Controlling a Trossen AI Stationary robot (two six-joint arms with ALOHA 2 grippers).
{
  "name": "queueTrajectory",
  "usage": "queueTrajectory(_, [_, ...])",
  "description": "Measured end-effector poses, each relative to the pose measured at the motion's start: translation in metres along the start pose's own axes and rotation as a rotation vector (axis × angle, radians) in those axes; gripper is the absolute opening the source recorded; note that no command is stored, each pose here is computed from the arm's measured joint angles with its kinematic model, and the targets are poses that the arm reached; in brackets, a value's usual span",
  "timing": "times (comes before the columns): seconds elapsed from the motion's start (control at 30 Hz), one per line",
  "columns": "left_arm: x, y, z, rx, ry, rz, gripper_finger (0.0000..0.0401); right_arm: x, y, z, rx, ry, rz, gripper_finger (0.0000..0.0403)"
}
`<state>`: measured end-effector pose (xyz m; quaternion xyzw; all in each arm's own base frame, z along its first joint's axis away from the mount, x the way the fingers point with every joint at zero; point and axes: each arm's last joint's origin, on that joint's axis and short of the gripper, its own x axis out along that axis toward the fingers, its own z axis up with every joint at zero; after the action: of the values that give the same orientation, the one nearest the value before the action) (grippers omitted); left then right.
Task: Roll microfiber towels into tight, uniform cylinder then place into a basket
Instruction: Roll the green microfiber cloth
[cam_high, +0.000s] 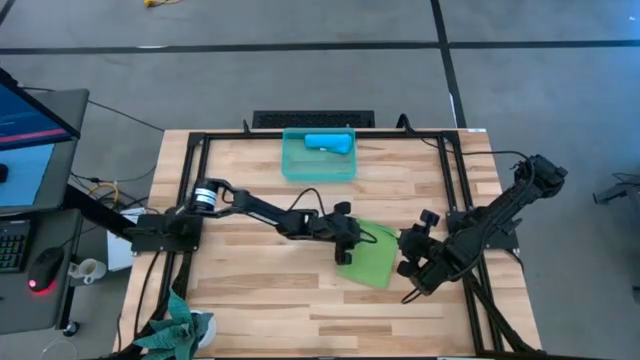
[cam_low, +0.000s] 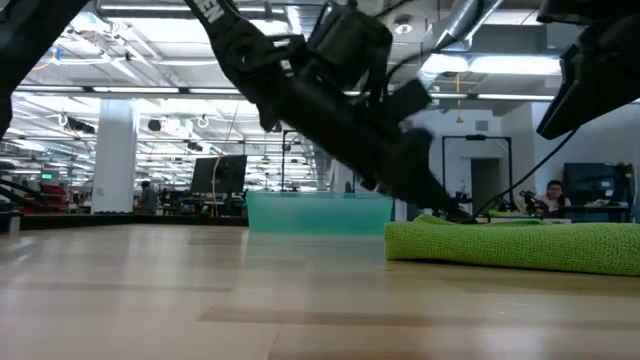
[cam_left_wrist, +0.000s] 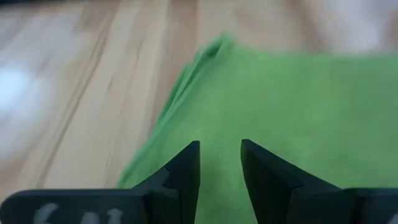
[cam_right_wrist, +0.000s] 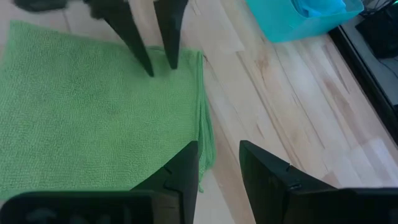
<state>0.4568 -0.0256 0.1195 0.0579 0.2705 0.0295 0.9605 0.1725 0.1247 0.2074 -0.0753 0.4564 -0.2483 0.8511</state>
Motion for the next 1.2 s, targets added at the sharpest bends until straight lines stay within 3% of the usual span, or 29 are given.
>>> queueTrajectory(0.2, [0.003, 0.006, -0.016, -0.045, 0.13, 0.09, 0.0109, 0.0, 0.0, 0.0, -0.002, 0.0, 0.0, 0.0137])
queueTrajectory(0.5, [0.0, 0.006, -0.021, -0.208, 0.194, 0.169, 0.0109, 0.0, 0.0, 0.0, -0.008, -0.002, -0.001, 0.0138])
queueTrajectory(0.7, [-0.008, -0.003, -0.016, -0.143, 0.19, 0.209, 0.0109, 0.0, 0.0, 0.0, -0.009, 0.001, 0.0, 0.0138])
queueTrajectory(0.97, [-0.048, -0.026, 0.021, -0.023, 0.14, 0.332, 0.0109, 0.0, 0.0, 0.0, -0.01, 0.004, 0.001, 0.0136])
queueTrajectory(1.07, [-0.061, -0.038, 0.03, 0.039, 0.129, 0.289, 0.0109, 0.0, 0.001, 0.0, 0.0, -0.001, 0.008, 0.0136])
queueTrajectory(1.2, [-0.063, -0.063, 0.025, 0.048, 0.127, 0.111, 0.0109, 0.004, 0.011, 0.002, 0.132, -0.052, 0.097, 0.0136])
